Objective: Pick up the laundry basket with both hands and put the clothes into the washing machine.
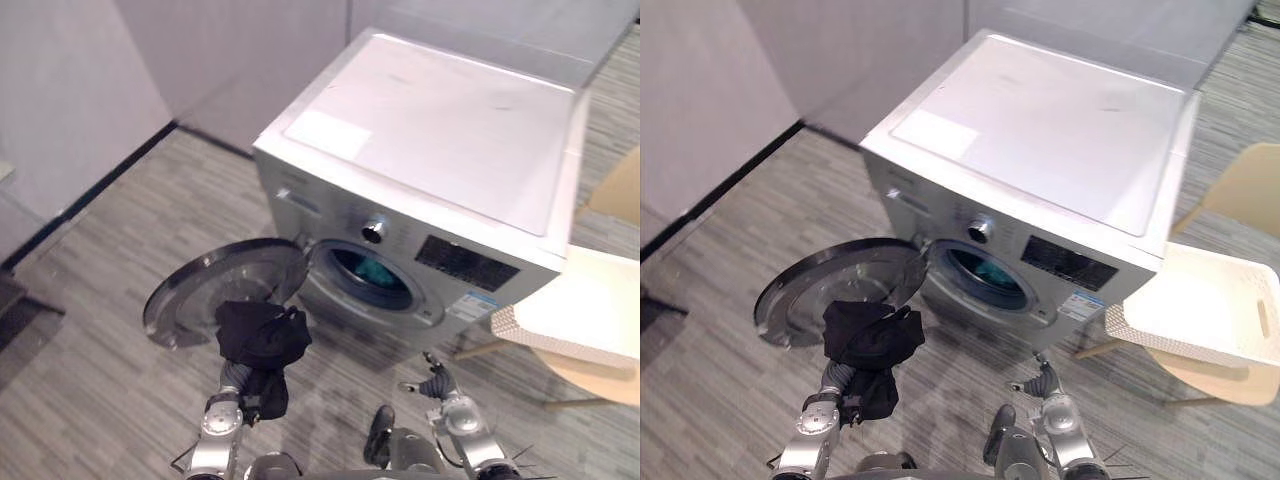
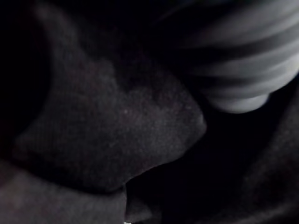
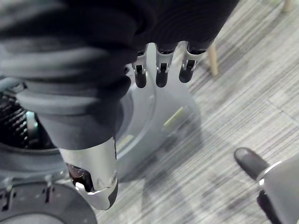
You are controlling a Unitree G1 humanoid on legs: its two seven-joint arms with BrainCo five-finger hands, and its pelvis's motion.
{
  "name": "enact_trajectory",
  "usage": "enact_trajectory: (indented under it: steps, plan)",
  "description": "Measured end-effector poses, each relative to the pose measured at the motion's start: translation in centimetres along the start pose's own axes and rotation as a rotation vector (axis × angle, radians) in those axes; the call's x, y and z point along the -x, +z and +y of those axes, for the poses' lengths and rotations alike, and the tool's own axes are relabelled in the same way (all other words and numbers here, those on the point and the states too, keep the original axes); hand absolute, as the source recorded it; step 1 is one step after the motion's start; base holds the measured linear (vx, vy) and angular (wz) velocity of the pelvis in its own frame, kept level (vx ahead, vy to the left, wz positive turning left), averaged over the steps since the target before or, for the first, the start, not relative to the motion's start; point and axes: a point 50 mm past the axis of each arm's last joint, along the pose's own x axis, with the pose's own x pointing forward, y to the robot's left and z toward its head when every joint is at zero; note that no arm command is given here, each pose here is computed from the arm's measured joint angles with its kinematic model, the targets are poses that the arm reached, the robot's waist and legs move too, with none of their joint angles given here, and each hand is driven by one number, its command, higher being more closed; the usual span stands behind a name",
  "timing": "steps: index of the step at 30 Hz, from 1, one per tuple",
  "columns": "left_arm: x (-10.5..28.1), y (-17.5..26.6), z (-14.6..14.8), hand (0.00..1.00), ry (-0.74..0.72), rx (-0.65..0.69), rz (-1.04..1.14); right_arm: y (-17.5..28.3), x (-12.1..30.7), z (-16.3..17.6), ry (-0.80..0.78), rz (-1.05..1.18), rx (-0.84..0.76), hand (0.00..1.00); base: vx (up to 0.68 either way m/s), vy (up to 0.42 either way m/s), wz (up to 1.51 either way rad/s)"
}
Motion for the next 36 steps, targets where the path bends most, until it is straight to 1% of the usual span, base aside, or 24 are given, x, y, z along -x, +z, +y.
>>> enact_trajectory:
  steps: [5,7,9,12,14,16,18,21,22,28,30,31,32,34,36]
  plan:
    - [0.3,-0.8,-0.4,1.0,-0.012,0.001,0.029,-0.8,0.0,-0.5,-0.017,0.027,0.008,0.0,0.09,-0.068,-0.6]
    - [0.3,-0.8,-0.8,1.0,-0.031,-0.012,0.029,-1.1,0.0,-0.7,-0.038,0.044,-0.016,0.0,0.09,0.052,-0.7]
    - [0.3,-0.9,-0.8,1.0,-0.031,-0.011,0.032,-1.5,0.0,-1.1,-0.061,0.064,-0.061,0.0,0.14,0.106,-0.61]
    - [0.2,-0.8,-0.9,1.0,-0.033,-0.014,0.025,-2.1,-0.1,-1.9,-0.104,0.096,-0.08,0.0,0.16,0.261,-0.61]
    - [0.1,-0.6,-0.6,1.0,-0.032,-0.029,0.018,-1.9,0.0,-1.4,-0.095,0.094,-0.095,0.0,0.15,0.227,-0.25]
    - [-0.3,0.4,-0.7,1.0,-0.035,-0.031,-0.015,-1.8,0.1,-1.7,-0.111,0.085,-0.116,0.0,0.12,0.185,-0.07]
    - [-0.6,2.1,-1.0,1.0,-0.041,-0.03,-0.084,-0.3,-0.3,-1.9,-0.12,0.032,-0.123,0.0,0.01,0.126,-0.22]
    - [-1.1,5.1,-1.2,1.0,-0.018,-0.01,-0.194,3.6,-1.1,-2.8,-0.16,-0.103,-0.143,0.0,-0.07,0.114,-0.45]
    - [-1.3,5.7,-1.3,1.0,-0.018,-0.01,-0.211,4.1,-1.1,-3.0,-0.17,-0.121,-0.146,0.0,-0.1,0.052,-0.28]
    - [-2.9,13.4,-2.2,1.0,0.015,0.033,-0.424,10.2,-1.8,-4.2,-0.235,-0.298,-0.194,0.0,-0.16,0.002,-0.39]
    - [-3.1,17.5,-2.5,1.0,0.033,0.079,-0.534,13.1,-1.5,-4.8,-0.277,-0.388,-0.217,0.0,-0.16,-0.035,-0.35]
    - [-3.0,18.7,-2.6,1.0,0.036,0.093,-0.564,13.9,-1.4,-5.0,-0.288,-0.416,-0.227,0.0,-0.13,-0.067,-0.26]
    - [-2.5,21.9,-2.8,1.0,0.046,0.12,-0.658,15.9,-0.8,-5.4,-0.315,-0.49,-0.248,0.0,-0.13,-0.086,-0.16]
    - [-1.6,24.6,-2.9,1.0,0.047,0.164,-0.749,17.2,-0.3,-5.7,-0.33,-0.543,-0.264,0.0,-0.13,-0.097,-0.1]
    - [-0.2,28.5,-2.8,1.0,0.07,0.204,-0.874,18.2,0.3,-6.1,-0.356,-0.589,-0.293,0.0,-0.1,-0.095,0.0]
